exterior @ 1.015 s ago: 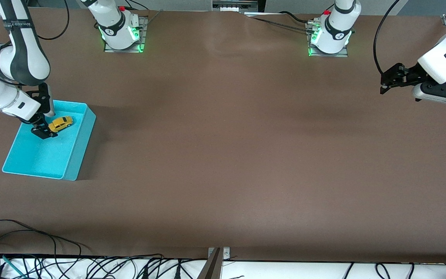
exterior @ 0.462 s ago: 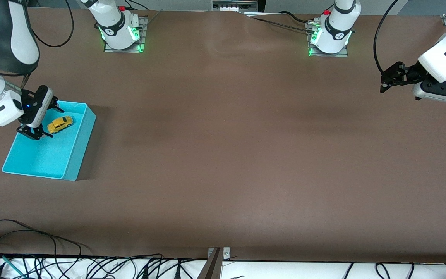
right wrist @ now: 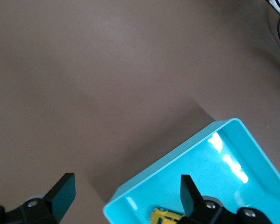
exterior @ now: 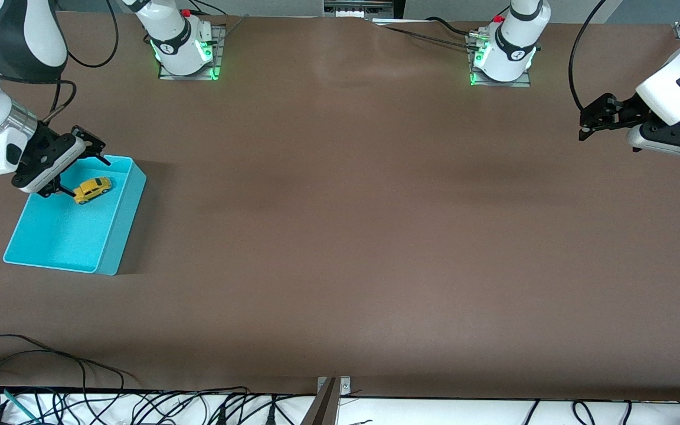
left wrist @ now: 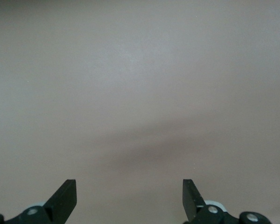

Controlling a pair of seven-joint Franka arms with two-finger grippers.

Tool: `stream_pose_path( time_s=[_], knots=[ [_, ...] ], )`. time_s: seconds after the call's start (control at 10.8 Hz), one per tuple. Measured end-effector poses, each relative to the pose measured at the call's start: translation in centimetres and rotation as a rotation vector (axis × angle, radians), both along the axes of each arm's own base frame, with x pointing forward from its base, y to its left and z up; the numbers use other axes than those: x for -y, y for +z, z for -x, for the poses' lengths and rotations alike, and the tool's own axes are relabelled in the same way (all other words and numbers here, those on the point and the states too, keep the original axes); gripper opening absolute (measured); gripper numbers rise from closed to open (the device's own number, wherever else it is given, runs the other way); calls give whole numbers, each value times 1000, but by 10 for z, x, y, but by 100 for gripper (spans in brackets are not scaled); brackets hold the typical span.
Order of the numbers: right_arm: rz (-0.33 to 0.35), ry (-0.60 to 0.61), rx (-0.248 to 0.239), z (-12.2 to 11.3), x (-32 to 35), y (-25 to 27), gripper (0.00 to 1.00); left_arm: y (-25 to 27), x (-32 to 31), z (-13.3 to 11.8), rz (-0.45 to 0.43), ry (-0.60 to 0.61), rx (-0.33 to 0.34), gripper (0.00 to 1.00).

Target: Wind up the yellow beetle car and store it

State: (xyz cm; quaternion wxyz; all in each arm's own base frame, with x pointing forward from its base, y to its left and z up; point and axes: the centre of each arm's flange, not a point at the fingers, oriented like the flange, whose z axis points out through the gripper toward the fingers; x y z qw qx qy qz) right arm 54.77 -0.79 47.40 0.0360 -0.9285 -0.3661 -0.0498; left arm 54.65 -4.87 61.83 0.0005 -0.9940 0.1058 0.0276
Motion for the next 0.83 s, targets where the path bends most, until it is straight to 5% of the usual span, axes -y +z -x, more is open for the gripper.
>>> stream_pose_path(
  time_s=[0.37,0.83],
  knots=[
    [-18,-328,-76,-2,-35,43,100,0,2,1,0,-3,-5,100],
    [23,-486,-103,-6,-46,72,100,0,2,1,-1,-4,-7,100]
  ],
)
